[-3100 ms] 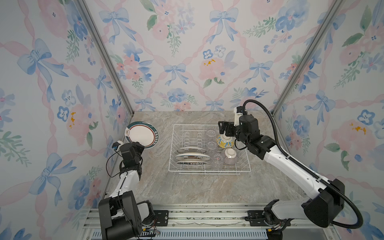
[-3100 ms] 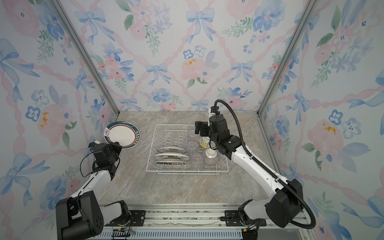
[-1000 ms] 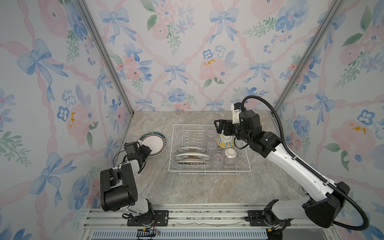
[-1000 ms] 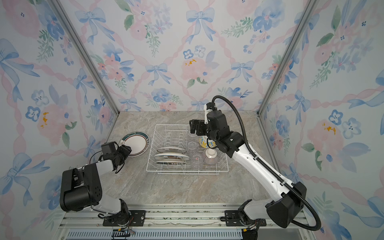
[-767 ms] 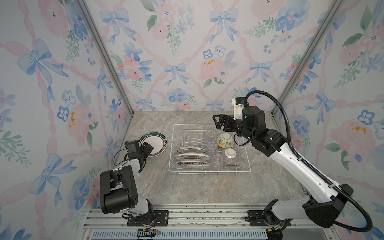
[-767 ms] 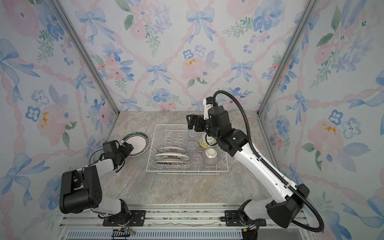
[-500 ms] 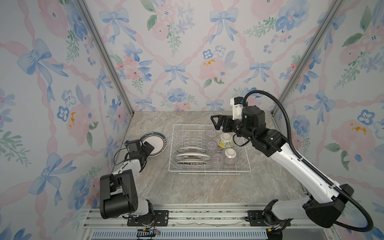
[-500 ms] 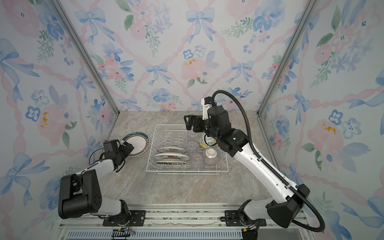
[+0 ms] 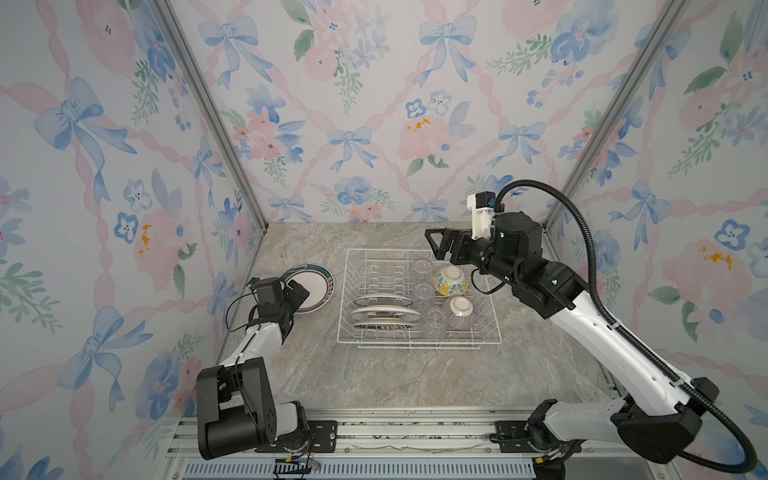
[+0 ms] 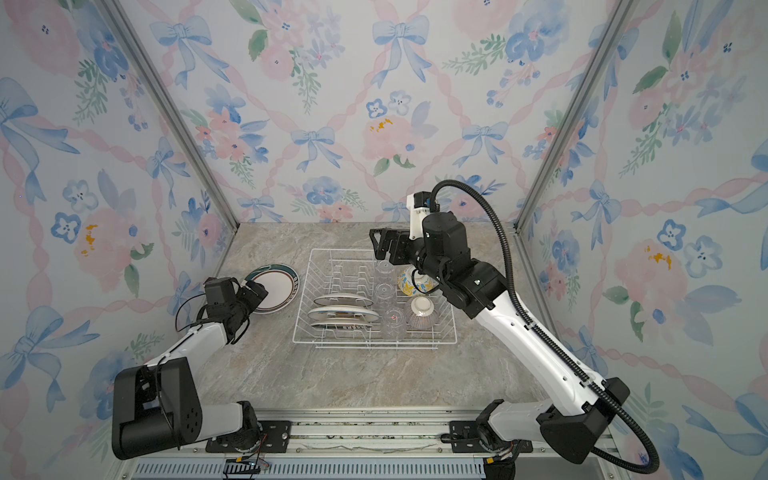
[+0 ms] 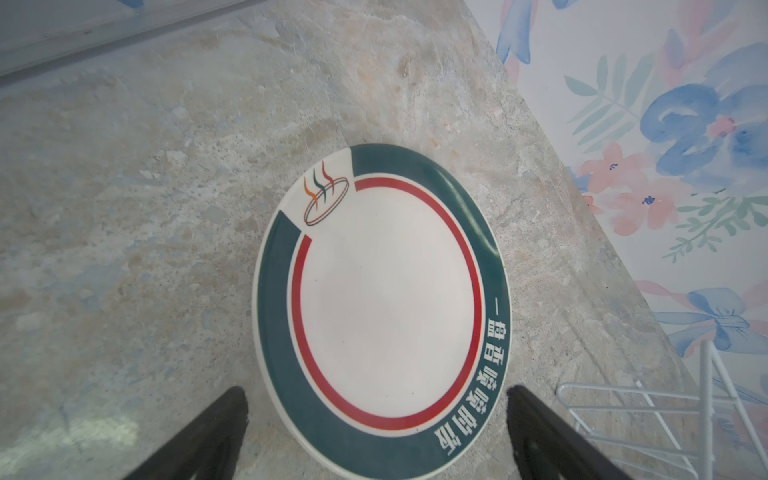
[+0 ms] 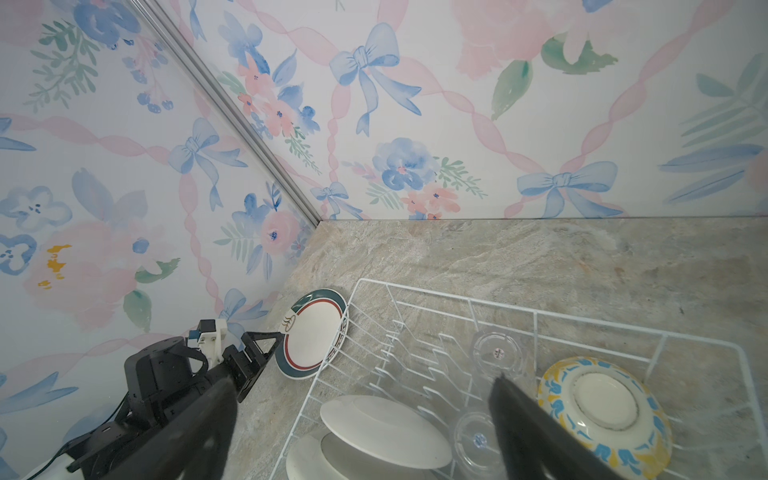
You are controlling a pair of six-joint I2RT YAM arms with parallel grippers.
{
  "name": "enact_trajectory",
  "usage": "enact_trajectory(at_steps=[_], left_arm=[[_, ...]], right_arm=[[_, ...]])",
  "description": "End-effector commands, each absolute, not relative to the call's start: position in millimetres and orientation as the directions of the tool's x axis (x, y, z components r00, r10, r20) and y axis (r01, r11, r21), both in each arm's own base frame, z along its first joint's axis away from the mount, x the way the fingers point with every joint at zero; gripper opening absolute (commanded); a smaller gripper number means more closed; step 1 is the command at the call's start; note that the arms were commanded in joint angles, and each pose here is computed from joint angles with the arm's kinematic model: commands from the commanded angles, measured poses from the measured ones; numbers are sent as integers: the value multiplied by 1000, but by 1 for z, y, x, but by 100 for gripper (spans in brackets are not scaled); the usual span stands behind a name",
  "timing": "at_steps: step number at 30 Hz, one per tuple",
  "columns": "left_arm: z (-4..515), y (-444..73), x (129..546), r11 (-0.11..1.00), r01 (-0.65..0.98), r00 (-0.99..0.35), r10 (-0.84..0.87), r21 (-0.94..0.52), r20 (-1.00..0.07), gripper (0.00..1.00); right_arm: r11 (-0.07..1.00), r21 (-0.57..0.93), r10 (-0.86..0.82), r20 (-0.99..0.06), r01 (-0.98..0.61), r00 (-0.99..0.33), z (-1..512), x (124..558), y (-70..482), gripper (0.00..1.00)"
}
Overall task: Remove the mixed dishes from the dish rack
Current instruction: 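Move the right gripper over the rack toward the nearer upright plates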
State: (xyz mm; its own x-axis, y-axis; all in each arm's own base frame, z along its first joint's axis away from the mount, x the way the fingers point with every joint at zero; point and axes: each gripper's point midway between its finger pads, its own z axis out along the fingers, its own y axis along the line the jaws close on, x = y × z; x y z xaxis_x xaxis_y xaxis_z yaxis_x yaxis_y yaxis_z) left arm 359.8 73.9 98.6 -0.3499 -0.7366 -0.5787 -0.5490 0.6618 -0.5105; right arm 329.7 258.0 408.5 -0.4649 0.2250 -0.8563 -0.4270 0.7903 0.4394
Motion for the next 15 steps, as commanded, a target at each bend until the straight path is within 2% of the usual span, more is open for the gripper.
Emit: enact_trajectory(at_steps=[1,15], left_arm=[[100,72,352,679,-547,-362,-719,-490,-593,98],[122,63,347,690,-498,-337,-712,-525,-616,98]], right_arm=[[778,456,244,-853,-432,-462,420,326,260,97],[799,458,273,-854,-390,-444,419,326,253,97]])
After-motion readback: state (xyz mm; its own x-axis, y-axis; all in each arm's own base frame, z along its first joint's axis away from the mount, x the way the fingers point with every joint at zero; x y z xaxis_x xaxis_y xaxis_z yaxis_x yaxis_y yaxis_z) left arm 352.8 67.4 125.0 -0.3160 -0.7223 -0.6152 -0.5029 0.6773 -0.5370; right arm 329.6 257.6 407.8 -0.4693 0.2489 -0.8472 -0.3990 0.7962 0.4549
